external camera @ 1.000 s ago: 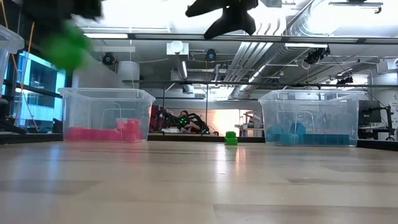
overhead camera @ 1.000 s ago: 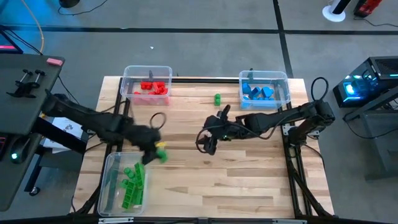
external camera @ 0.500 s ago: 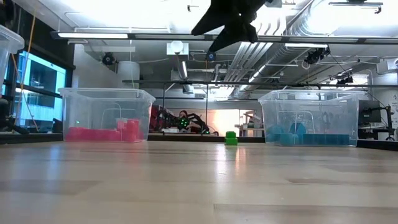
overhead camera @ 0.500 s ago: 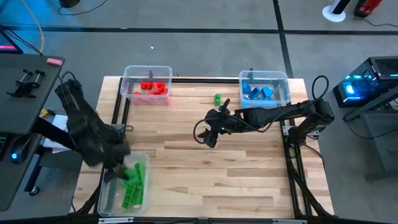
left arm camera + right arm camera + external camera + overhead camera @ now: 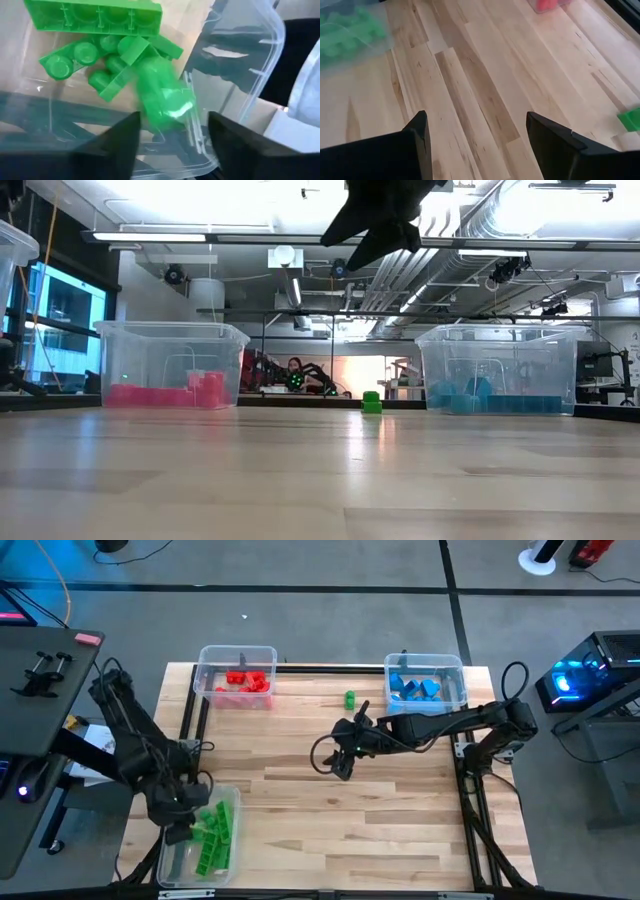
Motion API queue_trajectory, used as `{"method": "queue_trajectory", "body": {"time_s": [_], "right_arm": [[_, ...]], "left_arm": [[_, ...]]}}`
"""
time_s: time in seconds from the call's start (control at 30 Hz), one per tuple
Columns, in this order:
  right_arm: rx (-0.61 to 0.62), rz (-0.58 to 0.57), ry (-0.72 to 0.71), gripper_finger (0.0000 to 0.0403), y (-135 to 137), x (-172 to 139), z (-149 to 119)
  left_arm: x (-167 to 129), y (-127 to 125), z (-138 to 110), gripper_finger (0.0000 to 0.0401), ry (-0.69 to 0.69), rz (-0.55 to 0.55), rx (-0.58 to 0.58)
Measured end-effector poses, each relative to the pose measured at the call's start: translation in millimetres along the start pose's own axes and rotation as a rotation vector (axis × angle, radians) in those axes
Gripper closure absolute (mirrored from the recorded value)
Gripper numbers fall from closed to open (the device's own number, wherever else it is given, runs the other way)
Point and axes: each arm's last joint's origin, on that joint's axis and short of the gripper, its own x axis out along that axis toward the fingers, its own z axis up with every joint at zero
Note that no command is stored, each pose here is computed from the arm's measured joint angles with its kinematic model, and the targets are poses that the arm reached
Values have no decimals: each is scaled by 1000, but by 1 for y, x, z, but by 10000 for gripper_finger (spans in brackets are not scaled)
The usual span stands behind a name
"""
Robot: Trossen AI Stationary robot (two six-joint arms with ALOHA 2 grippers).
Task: Sort blocks
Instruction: Put the green game piece into the bottom left transparent bin
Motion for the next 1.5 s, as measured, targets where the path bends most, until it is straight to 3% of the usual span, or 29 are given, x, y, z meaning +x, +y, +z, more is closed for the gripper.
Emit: {"method": "queue_trajectory", "body": {"time_s": [0.13,0.27,0.4,0.53,0.67,0.73,0.83,0.97,1.13,1.5], "right_arm": [[54,6,-14,199,1,0,1],[152,-25,-104,199,-4,1,11],[461,-155,-184,199,-42,-1,37],[658,-316,-143,199,-93,5,48],[799,-375,-50,199,-136,33,49],[832,-374,21,199,-151,52,48],[826,-397,141,199,-164,83,48],[768,-527,294,199,-176,108,53],[747,-645,377,199,-192,125,60],[928,-542,568,199,-220,162,41]], "left_arm": [[-10,3,6,119,-25,-42,22],[-33,6,16,92,-128,-115,100],[-71,16,33,89,-477,-130,171],[-103,35,44,88,-843,14,225],[-108,54,54,88,-1013,122,235],[-100,59,62,87,-1049,72,236],[-81,62,76,87,-1078,-112,278],[-52,67,92,87,-1064,-283,281],[-37,74,97,87,-1049,-301,235],[-40,73,96,87,-1068,-316,246]]}}
